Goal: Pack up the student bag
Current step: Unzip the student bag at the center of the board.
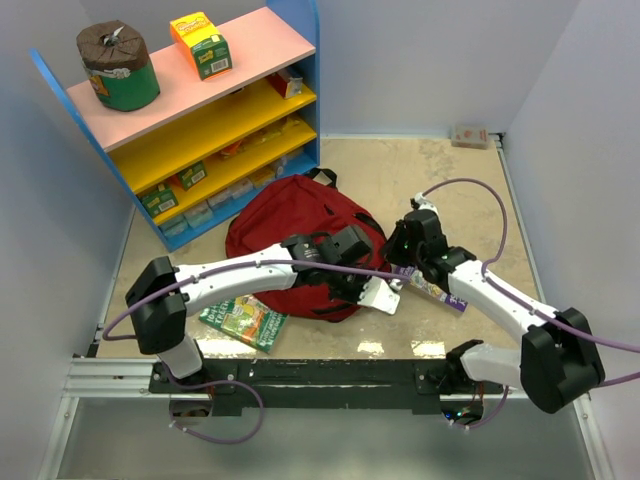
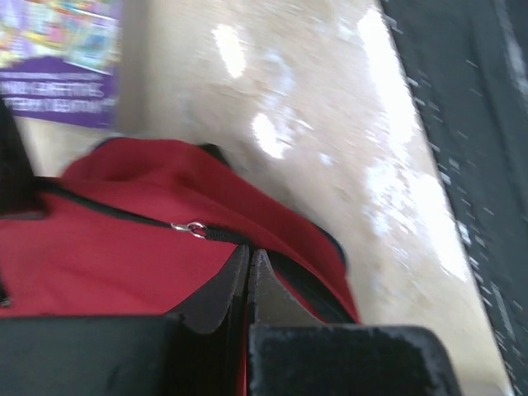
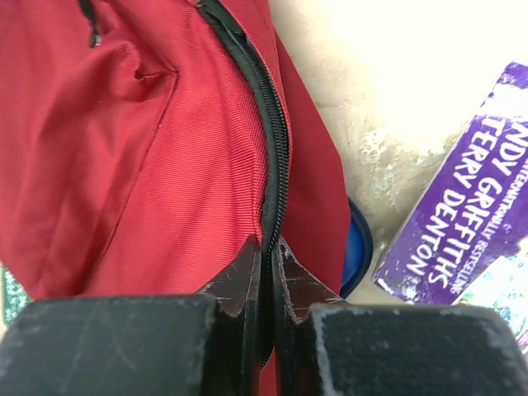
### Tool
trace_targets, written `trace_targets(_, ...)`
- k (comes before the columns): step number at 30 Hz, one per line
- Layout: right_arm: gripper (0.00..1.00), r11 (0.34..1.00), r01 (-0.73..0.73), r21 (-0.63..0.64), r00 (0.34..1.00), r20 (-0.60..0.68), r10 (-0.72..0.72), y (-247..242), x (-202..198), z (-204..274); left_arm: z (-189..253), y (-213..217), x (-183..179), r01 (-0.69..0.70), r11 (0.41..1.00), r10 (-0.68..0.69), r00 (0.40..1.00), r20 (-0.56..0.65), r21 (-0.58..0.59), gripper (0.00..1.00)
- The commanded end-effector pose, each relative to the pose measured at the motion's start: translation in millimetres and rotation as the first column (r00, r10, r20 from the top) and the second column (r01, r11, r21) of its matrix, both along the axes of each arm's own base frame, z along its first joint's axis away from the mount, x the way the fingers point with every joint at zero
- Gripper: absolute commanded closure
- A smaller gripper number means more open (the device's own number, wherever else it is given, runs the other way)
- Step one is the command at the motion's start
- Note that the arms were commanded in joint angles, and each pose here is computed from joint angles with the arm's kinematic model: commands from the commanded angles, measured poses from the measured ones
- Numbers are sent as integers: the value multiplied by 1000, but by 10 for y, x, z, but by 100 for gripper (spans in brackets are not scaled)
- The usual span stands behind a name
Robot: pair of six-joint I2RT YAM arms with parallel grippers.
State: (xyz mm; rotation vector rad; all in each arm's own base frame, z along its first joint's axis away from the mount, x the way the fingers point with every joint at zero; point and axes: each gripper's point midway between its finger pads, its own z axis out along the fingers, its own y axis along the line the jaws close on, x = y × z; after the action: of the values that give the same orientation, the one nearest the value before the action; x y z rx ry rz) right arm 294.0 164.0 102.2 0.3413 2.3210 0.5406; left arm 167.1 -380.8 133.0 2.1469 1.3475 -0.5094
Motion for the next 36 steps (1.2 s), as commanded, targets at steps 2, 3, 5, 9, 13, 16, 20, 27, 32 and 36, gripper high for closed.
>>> trace_targets(2,100,998,46,-50,996,78,-42,-120,292,202,-13,499,-413,116,985,-103,989,-104,127,100)
trace_targets(3,100,997,50,-57,996,79,-45,-137,305,205,85,540,-418,112,989,-105,992,-77,100,100)
trace_targets(5,100,995,65,-77,995,82,-58,-199,345,212,46,668,-445,98,988,-90,994,-69,118,100)
trace_targets(9,100,992,71,-104,994,89,-61,-242,403,235,40,955,-547,60,986,-48,996,-80,155,100)
trace_targets(13,100,987,74,-144,993,99,-60,-308,414,260,-24,1242,-540,0,983,4,1000,-22,184,100)
trace_targets(16,100,981,89,-173,992,108,-71,-384,388,258,-75,1476,-523,-49,975,47,999,16,216,100)
trace_targets(20,100,977,89,-194,992,102,-71,-420,355,216,-212,1786,-514,-115,960,104,993,55,254,100)
trace_targets(27,81,992,12,-128,989,148,7,-262,330,349,-335,2037,-430,-175,932,151,983,101,318,86)
trace_targets(32,66,996,-45,-78,979,193,59,-168,253,489,-8,1568,-299,-179,970,169,983,74,164,50)
trace_targets(36,55,996,-86,-38,975,204,92,-124,109,481,340,1088,40,-252,968,252,967,45,13,29)
